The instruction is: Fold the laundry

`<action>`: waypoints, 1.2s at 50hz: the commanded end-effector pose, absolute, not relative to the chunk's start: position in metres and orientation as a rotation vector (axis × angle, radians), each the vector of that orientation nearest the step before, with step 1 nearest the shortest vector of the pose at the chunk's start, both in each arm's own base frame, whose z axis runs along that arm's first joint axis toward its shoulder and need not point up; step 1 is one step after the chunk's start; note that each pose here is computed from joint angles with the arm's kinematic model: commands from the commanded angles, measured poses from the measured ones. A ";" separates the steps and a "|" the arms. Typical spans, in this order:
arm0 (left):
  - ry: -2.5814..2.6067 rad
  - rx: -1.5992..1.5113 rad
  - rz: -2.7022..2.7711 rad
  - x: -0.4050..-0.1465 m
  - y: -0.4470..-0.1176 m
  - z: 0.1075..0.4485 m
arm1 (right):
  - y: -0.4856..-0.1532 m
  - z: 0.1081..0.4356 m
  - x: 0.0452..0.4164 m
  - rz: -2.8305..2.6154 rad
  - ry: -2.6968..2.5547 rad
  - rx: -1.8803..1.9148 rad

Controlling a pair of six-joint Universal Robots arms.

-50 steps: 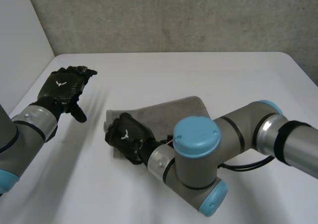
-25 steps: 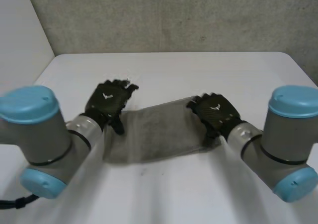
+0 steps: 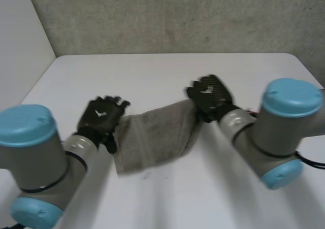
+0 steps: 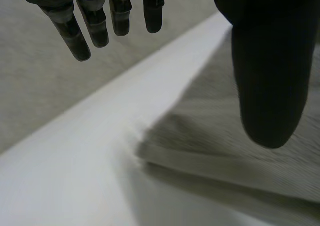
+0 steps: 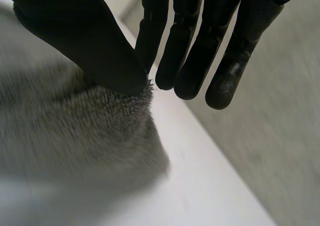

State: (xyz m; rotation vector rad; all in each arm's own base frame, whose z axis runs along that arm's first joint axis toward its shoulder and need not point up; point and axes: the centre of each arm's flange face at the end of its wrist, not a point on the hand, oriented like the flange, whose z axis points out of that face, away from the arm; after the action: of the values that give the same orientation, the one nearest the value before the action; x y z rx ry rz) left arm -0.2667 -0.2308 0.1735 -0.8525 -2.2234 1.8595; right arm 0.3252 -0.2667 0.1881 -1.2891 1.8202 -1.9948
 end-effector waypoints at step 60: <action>-2.079 -0.717 1.918 -0.252 -0.241 0.213 | -0.256 0.134 0.404 -1.353 2.000 -0.830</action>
State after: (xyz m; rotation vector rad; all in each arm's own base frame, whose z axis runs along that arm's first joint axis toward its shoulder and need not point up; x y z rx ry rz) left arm -0.2523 -0.2414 0.2144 -0.7148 -2.0766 1.9233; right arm 0.3997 -0.2570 0.1455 -0.8158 1.9868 -1.3646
